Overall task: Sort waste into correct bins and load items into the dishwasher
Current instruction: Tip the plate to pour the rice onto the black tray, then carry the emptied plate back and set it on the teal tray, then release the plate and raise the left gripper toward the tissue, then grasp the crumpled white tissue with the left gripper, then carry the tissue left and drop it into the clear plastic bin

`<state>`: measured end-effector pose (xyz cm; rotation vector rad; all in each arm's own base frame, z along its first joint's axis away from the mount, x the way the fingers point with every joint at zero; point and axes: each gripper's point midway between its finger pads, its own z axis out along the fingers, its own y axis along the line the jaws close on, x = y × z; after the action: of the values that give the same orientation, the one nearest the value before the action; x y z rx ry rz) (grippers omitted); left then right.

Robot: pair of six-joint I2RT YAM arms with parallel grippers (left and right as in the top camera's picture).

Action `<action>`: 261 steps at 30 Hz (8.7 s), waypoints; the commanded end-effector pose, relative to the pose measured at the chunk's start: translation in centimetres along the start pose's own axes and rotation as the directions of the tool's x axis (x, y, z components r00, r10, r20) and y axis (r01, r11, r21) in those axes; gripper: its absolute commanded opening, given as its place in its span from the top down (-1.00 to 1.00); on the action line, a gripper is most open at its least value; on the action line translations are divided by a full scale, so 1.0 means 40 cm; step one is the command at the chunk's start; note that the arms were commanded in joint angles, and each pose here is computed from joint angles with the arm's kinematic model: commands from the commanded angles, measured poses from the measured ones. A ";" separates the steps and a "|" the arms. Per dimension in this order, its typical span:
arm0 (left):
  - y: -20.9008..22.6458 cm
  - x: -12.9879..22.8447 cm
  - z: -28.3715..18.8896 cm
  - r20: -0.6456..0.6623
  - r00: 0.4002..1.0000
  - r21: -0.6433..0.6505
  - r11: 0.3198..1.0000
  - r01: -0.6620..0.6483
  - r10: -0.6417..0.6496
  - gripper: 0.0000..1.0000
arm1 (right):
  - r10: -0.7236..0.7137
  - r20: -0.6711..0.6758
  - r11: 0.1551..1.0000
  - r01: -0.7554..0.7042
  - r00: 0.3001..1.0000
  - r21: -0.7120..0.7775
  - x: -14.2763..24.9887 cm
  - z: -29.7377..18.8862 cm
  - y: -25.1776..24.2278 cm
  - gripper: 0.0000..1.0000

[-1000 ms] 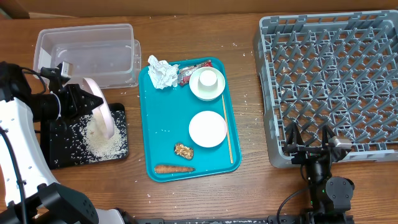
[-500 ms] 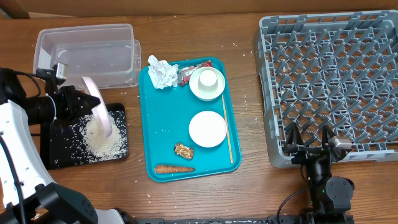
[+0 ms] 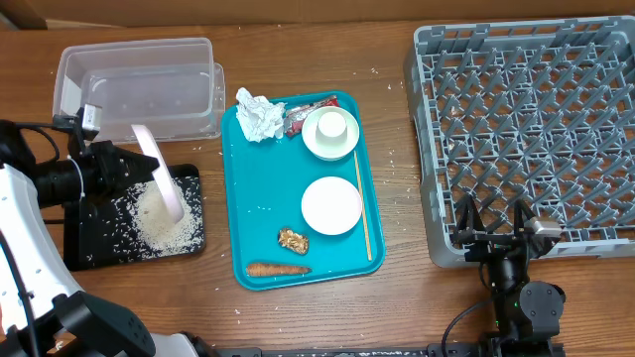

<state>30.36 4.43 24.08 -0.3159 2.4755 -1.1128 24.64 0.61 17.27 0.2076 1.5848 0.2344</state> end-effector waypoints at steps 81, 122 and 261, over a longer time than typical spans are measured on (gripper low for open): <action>-0.075 0.220 0.542 -0.441 0.858 -0.473 0.745 -0.470 0.261 0.92 | -0.003 0.005 1.000 0.003 1.000 0.008 0.004 0.000 -0.005 -1.00; -0.094 0.249 0.598 -0.460 0.837 -0.418 0.758 -0.500 0.298 0.70 | -0.003 0.005 1.000 0.003 1.000 0.008 0.004 0.000 -0.005 -1.00; -0.164 -0.271 0.468 0.032 0.878 -0.666 0.665 -0.338 0.478 0.92 | -0.003 0.005 1.000 0.003 1.000 0.008 0.004 0.000 -0.005 -1.00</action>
<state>48.41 -10.03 17.92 0.0439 2.5428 -0.0320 24.64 0.61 17.27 0.2082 1.5847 0.2350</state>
